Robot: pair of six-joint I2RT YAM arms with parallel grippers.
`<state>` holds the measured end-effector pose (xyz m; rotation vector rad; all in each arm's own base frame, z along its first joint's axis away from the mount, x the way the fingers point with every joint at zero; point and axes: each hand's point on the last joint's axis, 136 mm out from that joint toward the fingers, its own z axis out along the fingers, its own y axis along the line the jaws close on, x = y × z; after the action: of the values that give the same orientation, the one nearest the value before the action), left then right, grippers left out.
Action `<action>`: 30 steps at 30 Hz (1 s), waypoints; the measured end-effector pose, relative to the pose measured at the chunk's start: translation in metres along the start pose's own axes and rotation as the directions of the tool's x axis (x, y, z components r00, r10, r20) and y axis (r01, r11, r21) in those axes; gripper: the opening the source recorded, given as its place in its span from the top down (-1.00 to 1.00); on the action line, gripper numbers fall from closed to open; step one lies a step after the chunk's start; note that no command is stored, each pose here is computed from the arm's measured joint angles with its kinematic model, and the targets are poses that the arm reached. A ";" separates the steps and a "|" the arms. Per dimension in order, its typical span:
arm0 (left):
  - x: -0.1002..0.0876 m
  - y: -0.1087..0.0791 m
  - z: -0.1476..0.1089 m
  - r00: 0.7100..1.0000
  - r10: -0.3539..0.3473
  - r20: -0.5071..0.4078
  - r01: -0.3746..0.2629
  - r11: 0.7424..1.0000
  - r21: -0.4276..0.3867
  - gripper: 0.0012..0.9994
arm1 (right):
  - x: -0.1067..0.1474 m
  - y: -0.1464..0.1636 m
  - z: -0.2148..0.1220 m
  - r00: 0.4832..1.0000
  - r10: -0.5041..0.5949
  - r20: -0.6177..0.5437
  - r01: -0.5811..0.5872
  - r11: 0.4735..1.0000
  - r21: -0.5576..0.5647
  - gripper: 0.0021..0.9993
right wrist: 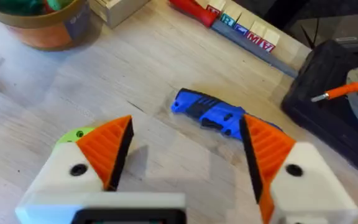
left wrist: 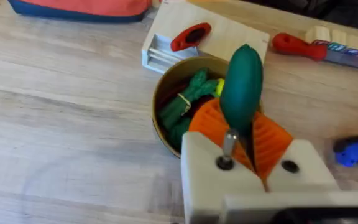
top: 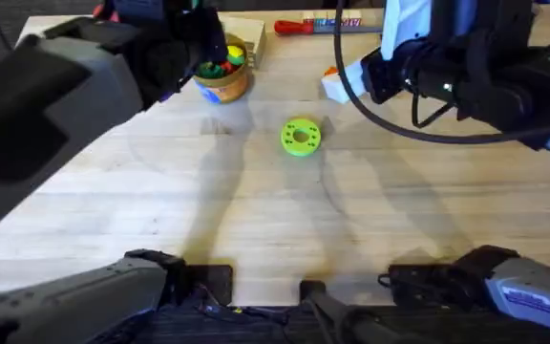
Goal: Pick up the gripper from the table and insert it into the empty holder that is missing its gripper. Then pick up a screw, insert it into the mounting hole, and use the screwdriver to tighten it. Finally, clean up the table by picking up the vegetable and placing it into the bucket.
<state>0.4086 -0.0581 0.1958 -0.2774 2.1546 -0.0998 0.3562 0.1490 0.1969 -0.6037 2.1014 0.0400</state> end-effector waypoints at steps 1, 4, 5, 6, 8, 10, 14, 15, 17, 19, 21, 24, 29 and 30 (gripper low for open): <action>0.003 0.002 0.008 1.000 0.000 -0.009 0.000 1.000 -0.011 0.95 | 0.000 0.000 0.000 1.000 0.000 0.000 0.000 1.000 0.000 -0.98; 0.017 0.008 0.029 0.999 0.003 -0.046 -0.004 0.999 -0.039 0.95 | 0.000 0.000 0.000 1.000 0.000 0.000 0.000 1.000 0.000 -0.98; 0.021 0.010 0.035 0.998 0.003 -0.058 -0.006 0.999 -0.046 0.95 | 0.000 0.000 0.000 1.000 0.000 0.000 0.000 1.000 0.000 -0.98; 0.025 0.011 0.040 0.998 0.004 -0.068 -0.007 0.999 -0.052 0.95 | 0.000 0.000 0.000 1.000 0.000 0.000 0.000 1.000 0.000 -0.98; 0.030 0.014 0.046 0.996 0.005 -0.085 -0.010 0.998 -0.063 0.95 | 0.000 0.000 0.000 1.000 0.000 0.000 0.000 1.000 0.000 -0.98; 0.032 0.015 0.047 0.996 0.006 -0.090 -0.011 0.998 -0.065 0.92 | 0.000 0.000 0.000 1.000 0.000 0.000 0.000 1.000 0.000 -0.98; 0.030 0.014 0.047 0.997 0.008 -0.082 -0.013 0.998 -0.064 -0.22 | 0.000 0.000 0.000 1.000 0.000 0.000 0.000 1.000 0.000 -0.98; 0.030 0.014 0.047 0.997 0.008 -0.082 -0.013 0.998 -0.065 -0.52 | 0.000 0.000 0.000 1.000 0.000 0.000 0.000 1.000 0.000 -0.98; 0.031 0.015 0.047 0.996 0.005 -0.085 -0.011 0.998 -0.066 -0.94 | 0.000 0.000 0.000 1.000 0.008 0.000 -0.008 1.000 0.000 -0.98; 0.031 0.016 0.044 0.996 0.007 -0.091 -0.013 0.998 -0.068 -0.97 | 0.002 0.000 0.000 1.000 0.029 -0.008 -0.029 1.000 -0.001 -0.98; 0.027 0.015 0.036 0.996 0.018 -0.084 -0.024 0.998 -0.062 -0.98 | 0.007 0.001 -0.005 0.998 0.050 -0.027 -0.050 0.999 -0.004 -0.98; 0.012 0.009 0.008 0.996 0.073 -0.049 -0.074 0.997 -0.033 -0.98 | 0.016 0.001 -0.021 0.995 0.069 -0.069 -0.069 0.998 -0.010 -0.98; 0.008 -0.028 -0.072 0.943 0.334 0.013 -0.331 0.929 0.165 -0.98 | 0.014 -0.004 -0.065 0.995 0.088 -0.056 -0.088 0.996 -0.008 -0.98; 0.016 -0.036 -0.090 0.913 0.407 0.018 -0.400 0.889 0.223 -0.98 | 0.013 -0.005 -0.074 0.995 0.091 -0.045 -0.092 0.996 -0.007 -0.98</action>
<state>0.3310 -0.0997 0.2398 0.3074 2.1619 -0.1046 0.2949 0.1206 0.2300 -0.5177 2.1721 0.0886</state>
